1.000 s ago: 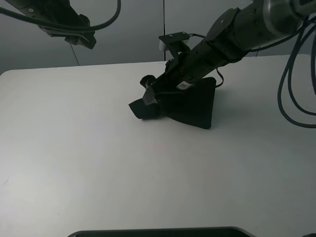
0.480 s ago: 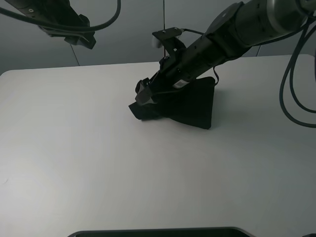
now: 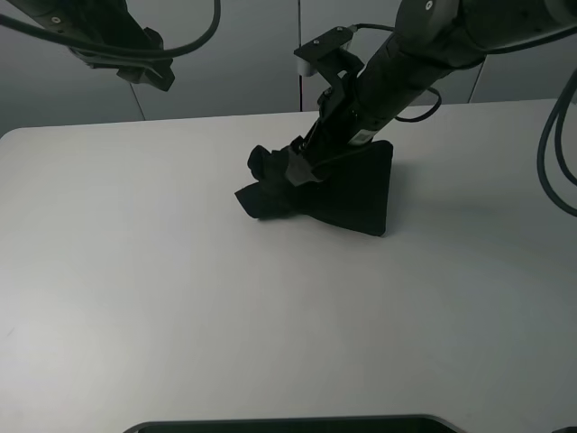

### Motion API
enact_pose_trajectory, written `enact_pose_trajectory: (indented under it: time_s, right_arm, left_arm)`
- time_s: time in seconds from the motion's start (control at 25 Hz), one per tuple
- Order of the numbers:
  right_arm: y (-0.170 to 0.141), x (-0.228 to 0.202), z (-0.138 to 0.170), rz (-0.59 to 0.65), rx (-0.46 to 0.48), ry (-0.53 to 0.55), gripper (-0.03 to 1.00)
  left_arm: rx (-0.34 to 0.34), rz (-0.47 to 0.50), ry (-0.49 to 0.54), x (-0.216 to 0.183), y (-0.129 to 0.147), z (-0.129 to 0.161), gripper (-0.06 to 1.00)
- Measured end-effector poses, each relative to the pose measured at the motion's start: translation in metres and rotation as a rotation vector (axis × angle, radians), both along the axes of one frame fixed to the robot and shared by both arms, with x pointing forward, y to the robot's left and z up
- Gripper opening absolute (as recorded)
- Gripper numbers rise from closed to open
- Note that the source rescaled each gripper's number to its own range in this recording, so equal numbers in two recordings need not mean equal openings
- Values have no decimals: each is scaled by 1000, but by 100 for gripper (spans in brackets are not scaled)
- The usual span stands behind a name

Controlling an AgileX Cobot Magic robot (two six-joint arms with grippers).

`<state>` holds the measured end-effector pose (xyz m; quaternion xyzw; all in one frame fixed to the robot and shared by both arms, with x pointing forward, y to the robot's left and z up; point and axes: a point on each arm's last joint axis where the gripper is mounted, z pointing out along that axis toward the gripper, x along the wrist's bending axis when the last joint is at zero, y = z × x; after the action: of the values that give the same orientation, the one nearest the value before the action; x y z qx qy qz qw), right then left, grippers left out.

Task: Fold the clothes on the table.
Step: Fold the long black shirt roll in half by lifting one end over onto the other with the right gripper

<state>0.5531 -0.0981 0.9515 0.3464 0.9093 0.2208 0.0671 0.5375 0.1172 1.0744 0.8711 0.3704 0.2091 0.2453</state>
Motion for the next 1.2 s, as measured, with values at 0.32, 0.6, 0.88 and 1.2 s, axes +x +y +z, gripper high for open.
enact_pose_trajectory:
  time_s: [0.32, 0.6, 0.88, 1.2]
  right_arm:
    - [-12, -9, -14, -48, -86, 107, 65]
    - [13, -5, -26, 13, 131, 103, 63]
    - [28, 11, -23, 5, 247, 59, 59]
    - [62, 5, -40, 54, 419, 155, 59]
  left_arm:
    - [4, 1, 6, 0, 0, 0, 71]
    - [3, 1, 5, -1, 0, 0, 71]
    - [-1, 0, -2, -1, 0, 1, 70]
    - [-6, -1, -9, 0, 0, 2, 70]
